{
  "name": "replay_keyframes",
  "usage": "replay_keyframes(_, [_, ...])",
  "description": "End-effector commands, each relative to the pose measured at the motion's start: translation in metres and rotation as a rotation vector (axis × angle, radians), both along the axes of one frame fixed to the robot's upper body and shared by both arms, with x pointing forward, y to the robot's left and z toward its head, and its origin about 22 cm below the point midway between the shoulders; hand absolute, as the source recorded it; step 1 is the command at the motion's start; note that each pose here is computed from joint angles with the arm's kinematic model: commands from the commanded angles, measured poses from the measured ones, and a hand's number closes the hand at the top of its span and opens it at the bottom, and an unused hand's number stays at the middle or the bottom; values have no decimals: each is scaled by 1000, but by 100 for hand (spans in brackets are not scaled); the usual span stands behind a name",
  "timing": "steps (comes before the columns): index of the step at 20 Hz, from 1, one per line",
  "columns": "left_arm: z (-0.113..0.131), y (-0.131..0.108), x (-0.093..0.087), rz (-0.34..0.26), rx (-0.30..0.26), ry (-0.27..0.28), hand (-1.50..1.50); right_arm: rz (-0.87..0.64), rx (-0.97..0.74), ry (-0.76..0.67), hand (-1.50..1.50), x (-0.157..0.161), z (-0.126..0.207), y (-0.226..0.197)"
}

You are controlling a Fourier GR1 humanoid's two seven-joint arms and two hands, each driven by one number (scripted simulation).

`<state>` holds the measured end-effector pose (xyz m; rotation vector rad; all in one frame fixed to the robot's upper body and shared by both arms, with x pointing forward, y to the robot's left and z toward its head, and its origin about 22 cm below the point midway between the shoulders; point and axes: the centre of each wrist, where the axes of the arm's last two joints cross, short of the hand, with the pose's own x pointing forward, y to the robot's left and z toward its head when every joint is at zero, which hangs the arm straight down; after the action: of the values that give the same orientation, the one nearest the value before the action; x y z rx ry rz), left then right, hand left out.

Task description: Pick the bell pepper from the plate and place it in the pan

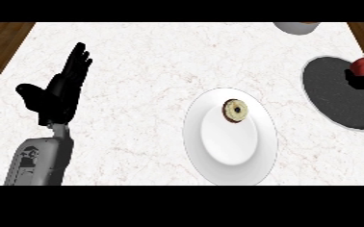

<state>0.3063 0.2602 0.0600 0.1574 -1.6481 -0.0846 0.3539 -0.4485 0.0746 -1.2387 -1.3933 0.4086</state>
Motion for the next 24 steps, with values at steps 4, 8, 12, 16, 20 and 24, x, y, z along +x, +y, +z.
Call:
replay_keyframes(4, [-2, 2, -1, -4, -8, -4, 0, 75, 294, 196, -150, -9, -22, -21])
replay_keyframes(8, [-3, -2, -1, -2, 9, -2, 0, 151, 375, 223, -150, -13, -36, -20])
replay_keyframes(12, [10, 12, 7, -1, 3, -15, 0, 168, 347, 128, -150, -13, -49, -11])
replay_keyframes(16, [-8, -6, -2, 8, 15, 0, 0, 172, 413, -82, -150, -19, -43, -23])
replay_keyframes(20, [2, 19, -3, 38, 9, 1, 0, 177, 569, -205, -150, -33, -42, -41])
replay_keyframes(24, [-2, 1, -2, 56, 8, 13, 0, 267, 714, -177, -150, -75, -53, -74])
